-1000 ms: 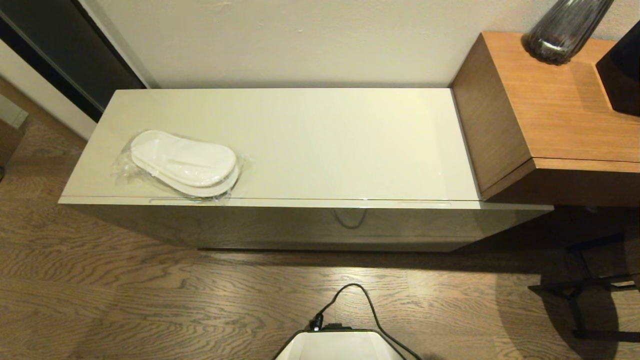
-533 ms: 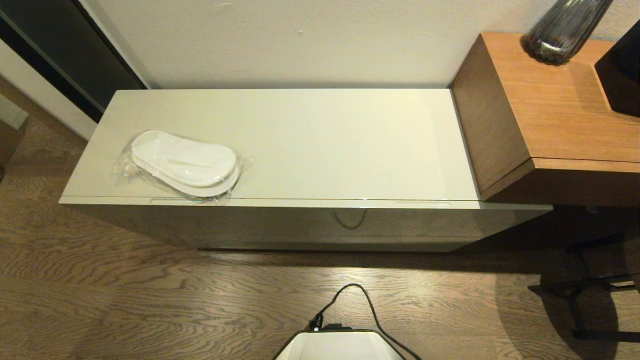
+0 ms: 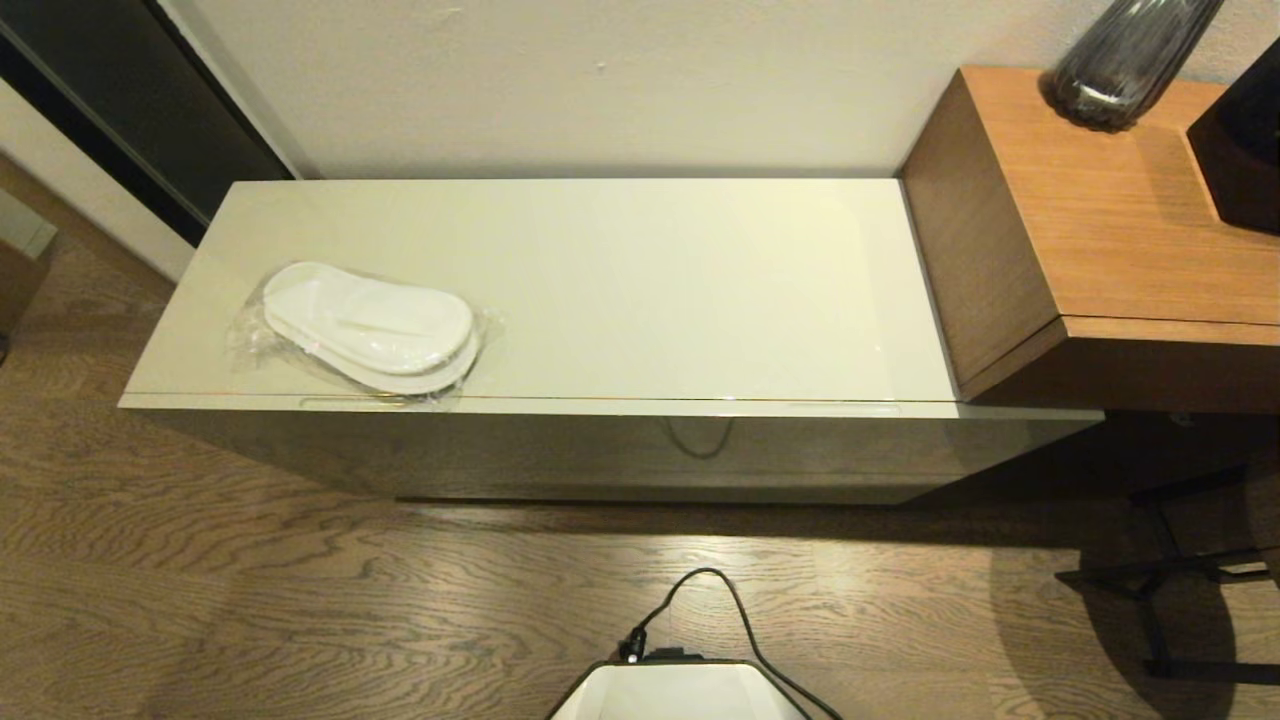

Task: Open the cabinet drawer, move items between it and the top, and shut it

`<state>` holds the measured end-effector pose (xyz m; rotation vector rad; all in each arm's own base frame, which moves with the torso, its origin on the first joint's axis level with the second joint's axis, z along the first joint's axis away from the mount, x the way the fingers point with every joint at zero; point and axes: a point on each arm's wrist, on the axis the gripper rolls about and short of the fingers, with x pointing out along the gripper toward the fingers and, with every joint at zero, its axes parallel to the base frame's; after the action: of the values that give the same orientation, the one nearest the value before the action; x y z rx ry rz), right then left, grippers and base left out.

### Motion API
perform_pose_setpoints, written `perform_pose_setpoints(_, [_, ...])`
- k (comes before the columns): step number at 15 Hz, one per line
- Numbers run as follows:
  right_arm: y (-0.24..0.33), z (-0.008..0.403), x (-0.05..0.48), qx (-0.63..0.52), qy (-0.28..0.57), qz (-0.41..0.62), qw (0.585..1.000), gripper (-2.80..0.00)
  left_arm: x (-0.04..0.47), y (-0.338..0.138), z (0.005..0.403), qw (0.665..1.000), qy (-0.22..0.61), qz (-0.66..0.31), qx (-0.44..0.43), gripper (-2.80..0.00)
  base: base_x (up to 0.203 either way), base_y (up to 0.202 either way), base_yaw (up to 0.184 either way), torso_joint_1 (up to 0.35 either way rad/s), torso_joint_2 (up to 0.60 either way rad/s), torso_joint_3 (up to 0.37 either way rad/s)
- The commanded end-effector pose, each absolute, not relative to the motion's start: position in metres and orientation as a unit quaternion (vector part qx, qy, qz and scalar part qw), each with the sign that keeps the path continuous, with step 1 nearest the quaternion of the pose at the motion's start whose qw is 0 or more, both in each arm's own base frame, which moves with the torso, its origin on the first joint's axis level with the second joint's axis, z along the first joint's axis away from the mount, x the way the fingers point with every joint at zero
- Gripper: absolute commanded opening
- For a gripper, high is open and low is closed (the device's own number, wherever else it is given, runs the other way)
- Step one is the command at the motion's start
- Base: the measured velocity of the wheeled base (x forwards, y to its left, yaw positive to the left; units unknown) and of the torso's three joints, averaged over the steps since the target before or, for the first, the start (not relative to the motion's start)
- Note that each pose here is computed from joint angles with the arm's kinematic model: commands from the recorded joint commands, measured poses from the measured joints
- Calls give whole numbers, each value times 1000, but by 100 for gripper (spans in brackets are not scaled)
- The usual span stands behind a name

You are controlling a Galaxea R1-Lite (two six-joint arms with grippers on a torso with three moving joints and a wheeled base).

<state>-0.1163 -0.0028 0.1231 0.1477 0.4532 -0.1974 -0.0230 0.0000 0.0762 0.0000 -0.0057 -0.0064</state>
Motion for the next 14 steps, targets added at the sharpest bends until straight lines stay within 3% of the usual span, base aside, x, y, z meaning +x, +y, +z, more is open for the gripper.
perform_pose_setpoints(1, [-3, 119, -86, 50, 148, -90, 984, -280, -23, 0, 76, 1000, -2, -3, -1, -280, 0, 0, 0, 0, 0, 0])
perform_pose_setpoints(6, [-3, 91, -32, 8, 10, -75, 997, -280, -23, 0, 76, 1000, -2, -3, -1, -280, 0, 0, 0, 0, 0, 0])
perform_pose_setpoints(8, [-1, 87, -25, -9, -39, -22, 999, -280, -23, 0, 76, 1000, -2, -3, -1, -280, 0, 0, 0, 0, 0, 0])
perform_pose_setpoints(14, [1, 75, -23, -35, 3, 8, 999, -280, -23, 0, 76, 1000, -2, -3, 0, -280, 0, 0, 0, 0, 0, 0])
